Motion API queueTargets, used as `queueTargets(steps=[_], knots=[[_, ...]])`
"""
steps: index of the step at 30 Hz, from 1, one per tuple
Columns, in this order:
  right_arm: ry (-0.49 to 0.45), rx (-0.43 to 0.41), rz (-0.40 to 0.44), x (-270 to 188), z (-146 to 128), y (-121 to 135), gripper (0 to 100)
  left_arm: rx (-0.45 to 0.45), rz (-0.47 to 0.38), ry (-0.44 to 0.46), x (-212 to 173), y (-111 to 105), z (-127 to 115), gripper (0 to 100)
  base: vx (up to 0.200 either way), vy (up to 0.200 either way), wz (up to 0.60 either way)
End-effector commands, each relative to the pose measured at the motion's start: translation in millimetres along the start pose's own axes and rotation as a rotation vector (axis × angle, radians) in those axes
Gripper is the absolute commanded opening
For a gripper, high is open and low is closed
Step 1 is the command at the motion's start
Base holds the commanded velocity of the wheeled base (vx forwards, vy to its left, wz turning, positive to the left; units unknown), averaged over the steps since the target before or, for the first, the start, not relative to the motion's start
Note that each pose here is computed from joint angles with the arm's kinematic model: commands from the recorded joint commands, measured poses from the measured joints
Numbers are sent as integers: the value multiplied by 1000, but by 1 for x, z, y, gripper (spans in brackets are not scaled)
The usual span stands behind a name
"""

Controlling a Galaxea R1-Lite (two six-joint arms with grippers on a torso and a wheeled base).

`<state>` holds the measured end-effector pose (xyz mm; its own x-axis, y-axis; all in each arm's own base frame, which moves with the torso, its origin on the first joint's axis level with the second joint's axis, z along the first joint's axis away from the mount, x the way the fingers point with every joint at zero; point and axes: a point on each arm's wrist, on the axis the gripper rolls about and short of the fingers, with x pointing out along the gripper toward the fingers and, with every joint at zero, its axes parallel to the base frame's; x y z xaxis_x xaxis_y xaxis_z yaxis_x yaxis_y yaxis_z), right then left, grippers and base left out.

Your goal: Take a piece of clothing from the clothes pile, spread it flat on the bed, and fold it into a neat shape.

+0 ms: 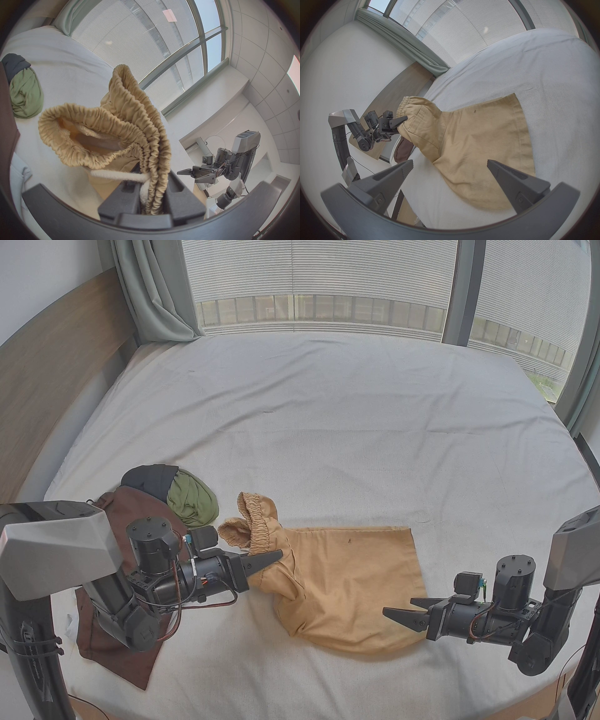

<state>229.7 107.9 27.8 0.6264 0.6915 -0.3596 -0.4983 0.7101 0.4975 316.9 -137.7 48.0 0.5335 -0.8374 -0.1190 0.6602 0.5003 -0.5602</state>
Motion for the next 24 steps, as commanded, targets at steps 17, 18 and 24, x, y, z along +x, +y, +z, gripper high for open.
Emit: queueTargets(steps=[17, 18, 24], knots=[[-56, -10, 3, 3, 12, -1, 100, -24, -131, 30, 36, -26, -7, 0, 0, 0, 0], [-59, -10, 2, 4, 13, -2, 100, -29, -140, 27, 38, -28, -6, 0, 0, 0, 0], [-89, -17, 12, 3, 20, 1, 100, -43, -174, 34, 48, -37, -7, 0, 0, 0, 0]])
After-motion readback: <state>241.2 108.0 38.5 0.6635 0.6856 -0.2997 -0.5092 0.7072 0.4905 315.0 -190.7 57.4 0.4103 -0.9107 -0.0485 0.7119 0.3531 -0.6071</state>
